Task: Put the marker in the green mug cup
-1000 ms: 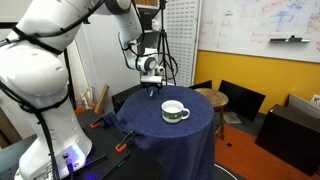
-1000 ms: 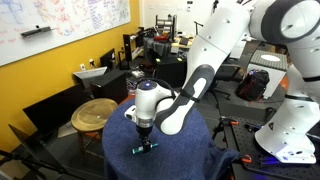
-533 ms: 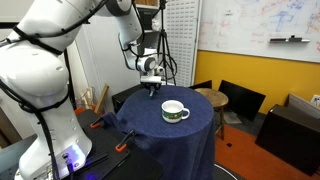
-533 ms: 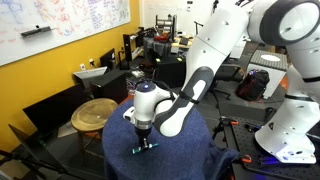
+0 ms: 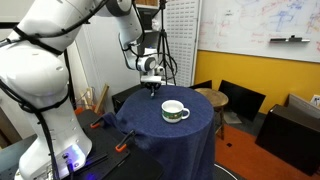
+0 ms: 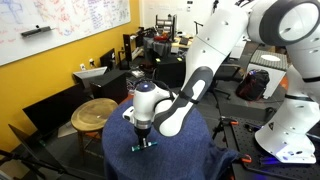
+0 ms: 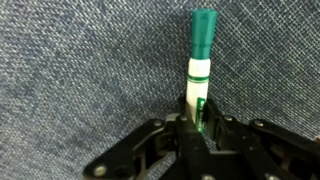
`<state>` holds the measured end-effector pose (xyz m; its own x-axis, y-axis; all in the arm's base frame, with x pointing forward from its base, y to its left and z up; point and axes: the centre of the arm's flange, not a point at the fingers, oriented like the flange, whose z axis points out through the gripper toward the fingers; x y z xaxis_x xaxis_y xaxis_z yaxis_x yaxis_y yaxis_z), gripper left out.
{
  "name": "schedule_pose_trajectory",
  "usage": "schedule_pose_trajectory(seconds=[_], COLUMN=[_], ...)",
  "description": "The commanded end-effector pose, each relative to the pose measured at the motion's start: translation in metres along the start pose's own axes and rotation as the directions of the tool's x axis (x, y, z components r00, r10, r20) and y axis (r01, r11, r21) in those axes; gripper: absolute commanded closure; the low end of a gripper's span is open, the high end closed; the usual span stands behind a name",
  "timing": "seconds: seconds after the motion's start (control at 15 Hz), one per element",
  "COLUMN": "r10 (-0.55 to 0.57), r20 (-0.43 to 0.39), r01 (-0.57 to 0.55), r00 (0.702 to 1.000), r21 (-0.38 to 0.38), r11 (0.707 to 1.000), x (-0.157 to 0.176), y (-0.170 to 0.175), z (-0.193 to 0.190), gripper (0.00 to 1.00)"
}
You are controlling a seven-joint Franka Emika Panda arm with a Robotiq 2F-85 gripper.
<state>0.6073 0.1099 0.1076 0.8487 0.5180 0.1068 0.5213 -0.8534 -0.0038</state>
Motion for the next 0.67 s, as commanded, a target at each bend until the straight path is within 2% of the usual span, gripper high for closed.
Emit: schedule_pose_trajectory(seconds=[0.0,0.27,0.6], r10=[0.020,0.044,0.111], r20=[0.004,-0.019,-0.041], r01=[-0.020,-0.045,-0.114], r00=[1.000,0.999,0.993], r21=[-0.009,-0.037,-0.084], r11=[1.000,0.998,0.990], x=[0.006,0.000,-0.012], y=[-0.001,-0.001,0.003], z=[-0.006,-0.022,-0.061], gripper=[0.95,0.95,0.95])
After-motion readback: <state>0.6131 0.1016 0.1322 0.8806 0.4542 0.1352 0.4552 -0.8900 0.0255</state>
